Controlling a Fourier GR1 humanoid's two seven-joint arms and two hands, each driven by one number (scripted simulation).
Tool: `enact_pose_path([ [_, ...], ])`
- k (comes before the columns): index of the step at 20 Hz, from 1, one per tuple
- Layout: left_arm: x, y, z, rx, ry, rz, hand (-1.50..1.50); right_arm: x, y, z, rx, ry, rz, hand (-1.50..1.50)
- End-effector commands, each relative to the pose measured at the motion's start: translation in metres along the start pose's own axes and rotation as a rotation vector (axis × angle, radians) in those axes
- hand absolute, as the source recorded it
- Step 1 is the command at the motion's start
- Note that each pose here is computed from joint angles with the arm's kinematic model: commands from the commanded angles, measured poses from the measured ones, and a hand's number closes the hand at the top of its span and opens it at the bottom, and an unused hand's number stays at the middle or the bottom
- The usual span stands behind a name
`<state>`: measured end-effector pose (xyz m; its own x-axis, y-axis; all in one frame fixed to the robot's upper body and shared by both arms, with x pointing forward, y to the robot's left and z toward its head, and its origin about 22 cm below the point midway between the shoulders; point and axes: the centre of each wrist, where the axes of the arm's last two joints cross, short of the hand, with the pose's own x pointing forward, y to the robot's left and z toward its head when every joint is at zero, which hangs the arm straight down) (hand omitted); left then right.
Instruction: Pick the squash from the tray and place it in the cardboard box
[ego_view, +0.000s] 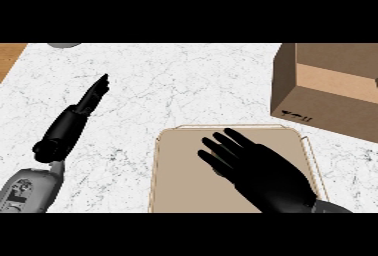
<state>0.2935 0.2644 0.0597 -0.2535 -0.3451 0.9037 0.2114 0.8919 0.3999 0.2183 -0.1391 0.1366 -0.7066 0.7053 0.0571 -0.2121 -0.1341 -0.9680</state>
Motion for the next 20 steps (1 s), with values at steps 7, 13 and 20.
enact_pose_path([
  [7, 0.005, 0.005, 0.008, 0.009, 0.003, -0.005, 0.00, 0.013, 0.021, -0.007, 0.008, 0.064, 0.038, -1.50],
  [13, 0.005, -0.013, 0.012, -0.002, -0.008, 0.006, 0.00, 0.001, 0.037, -0.027, 0.044, 0.023, 0.028, -1.50],
  [20, 0.005, -0.007, 0.005, -0.011, 0.009, -0.003, 0.00, -0.030, 0.058, -0.032, 0.056, 0.041, 0.027, -1.50],
])
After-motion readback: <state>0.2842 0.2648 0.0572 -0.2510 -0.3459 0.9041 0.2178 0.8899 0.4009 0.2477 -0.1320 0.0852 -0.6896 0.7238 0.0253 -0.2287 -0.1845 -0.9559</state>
